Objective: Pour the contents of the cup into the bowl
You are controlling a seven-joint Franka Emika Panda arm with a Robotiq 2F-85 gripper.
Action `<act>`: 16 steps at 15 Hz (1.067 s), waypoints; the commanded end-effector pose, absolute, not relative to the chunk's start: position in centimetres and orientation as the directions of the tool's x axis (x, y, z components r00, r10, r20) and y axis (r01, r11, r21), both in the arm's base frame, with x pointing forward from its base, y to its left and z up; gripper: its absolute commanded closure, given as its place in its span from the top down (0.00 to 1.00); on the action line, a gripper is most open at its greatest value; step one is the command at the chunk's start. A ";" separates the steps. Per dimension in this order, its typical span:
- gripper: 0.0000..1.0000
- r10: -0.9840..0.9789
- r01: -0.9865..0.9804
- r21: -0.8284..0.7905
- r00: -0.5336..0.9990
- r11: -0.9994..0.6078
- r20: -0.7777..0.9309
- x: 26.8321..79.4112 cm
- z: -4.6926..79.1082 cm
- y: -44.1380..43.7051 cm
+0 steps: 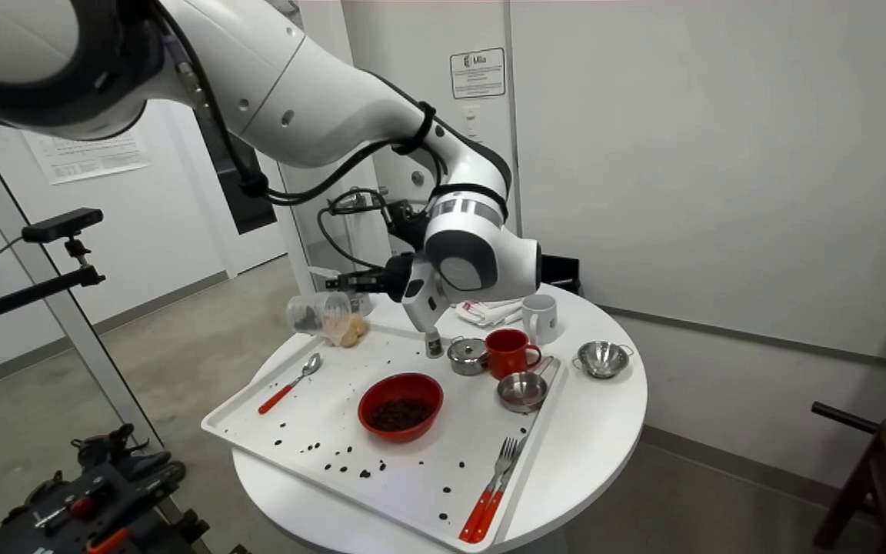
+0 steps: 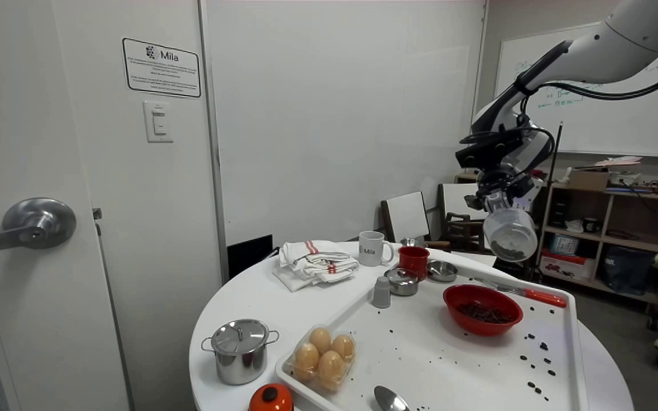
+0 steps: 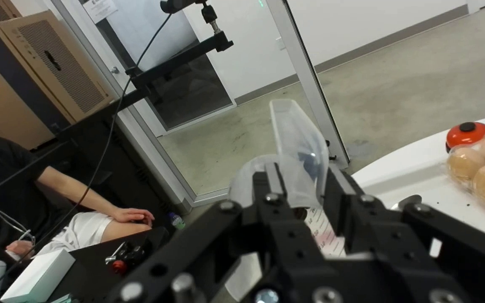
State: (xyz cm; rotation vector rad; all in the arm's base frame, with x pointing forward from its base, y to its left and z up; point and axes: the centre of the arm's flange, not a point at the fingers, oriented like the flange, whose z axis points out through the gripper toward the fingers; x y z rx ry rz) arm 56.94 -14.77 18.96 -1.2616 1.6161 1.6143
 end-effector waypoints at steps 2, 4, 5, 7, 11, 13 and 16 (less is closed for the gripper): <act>0.11 -0.135 -0.883 0.429 -0.409 -0.192 -0.902 57.7 18.8 -17.0; 0.11 -0.097 -0.883 0.427 -0.415 -0.196 -0.904 57.7 18.6 -17.8; 0.11 -0.079 -0.882 0.426 -0.418 -0.200 -0.905 57.6 18.5 -18.2; 0.11 -0.045 -0.883 0.417 -0.418 -0.216 -0.907 57.4 18.5 -18.6; 0.11 0.018 -0.882 0.403 -0.419 -0.246 -0.908 57.4 18.3 -18.9; 0.11 0.043 -0.880 0.396 -0.420 -0.262 -0.906 57.6 18.1 -18.6; 0.11 0.073 -0.880 0.384 -0.419 -0.279 -0.905 57.6 17.9 -18.4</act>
